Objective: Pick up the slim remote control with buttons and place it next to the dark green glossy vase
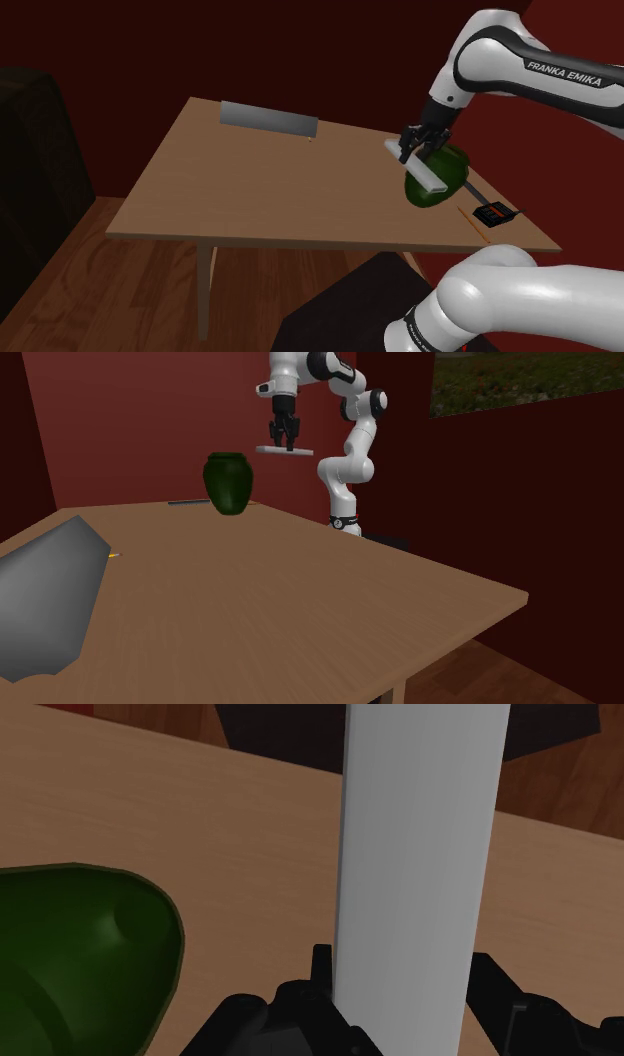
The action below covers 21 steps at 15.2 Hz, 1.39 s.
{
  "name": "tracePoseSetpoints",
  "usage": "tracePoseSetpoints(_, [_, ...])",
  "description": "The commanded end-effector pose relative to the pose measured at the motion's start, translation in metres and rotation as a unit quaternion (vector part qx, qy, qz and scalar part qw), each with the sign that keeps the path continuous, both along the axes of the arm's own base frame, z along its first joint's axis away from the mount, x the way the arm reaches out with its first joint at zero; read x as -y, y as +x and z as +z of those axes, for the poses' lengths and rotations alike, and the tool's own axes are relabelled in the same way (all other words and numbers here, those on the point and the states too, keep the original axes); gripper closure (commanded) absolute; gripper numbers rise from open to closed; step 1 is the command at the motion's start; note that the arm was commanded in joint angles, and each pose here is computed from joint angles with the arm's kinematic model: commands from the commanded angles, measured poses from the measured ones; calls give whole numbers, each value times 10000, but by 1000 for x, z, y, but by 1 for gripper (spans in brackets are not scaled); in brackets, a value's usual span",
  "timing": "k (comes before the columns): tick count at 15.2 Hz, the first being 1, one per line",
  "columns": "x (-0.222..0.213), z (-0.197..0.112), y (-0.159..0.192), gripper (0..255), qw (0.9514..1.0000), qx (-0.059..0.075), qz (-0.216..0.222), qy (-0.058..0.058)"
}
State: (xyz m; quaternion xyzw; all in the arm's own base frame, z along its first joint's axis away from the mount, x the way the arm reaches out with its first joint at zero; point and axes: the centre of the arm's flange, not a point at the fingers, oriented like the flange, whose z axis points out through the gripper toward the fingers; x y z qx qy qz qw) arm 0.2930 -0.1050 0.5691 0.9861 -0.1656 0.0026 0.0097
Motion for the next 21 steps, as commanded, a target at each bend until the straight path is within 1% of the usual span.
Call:
tracePoseSetpoints(1, [0,-10,1,255,10000,3,-1,-1])
tracePoseSetpoints(21, [0,-116,1,255,10000,3,-1,-1])
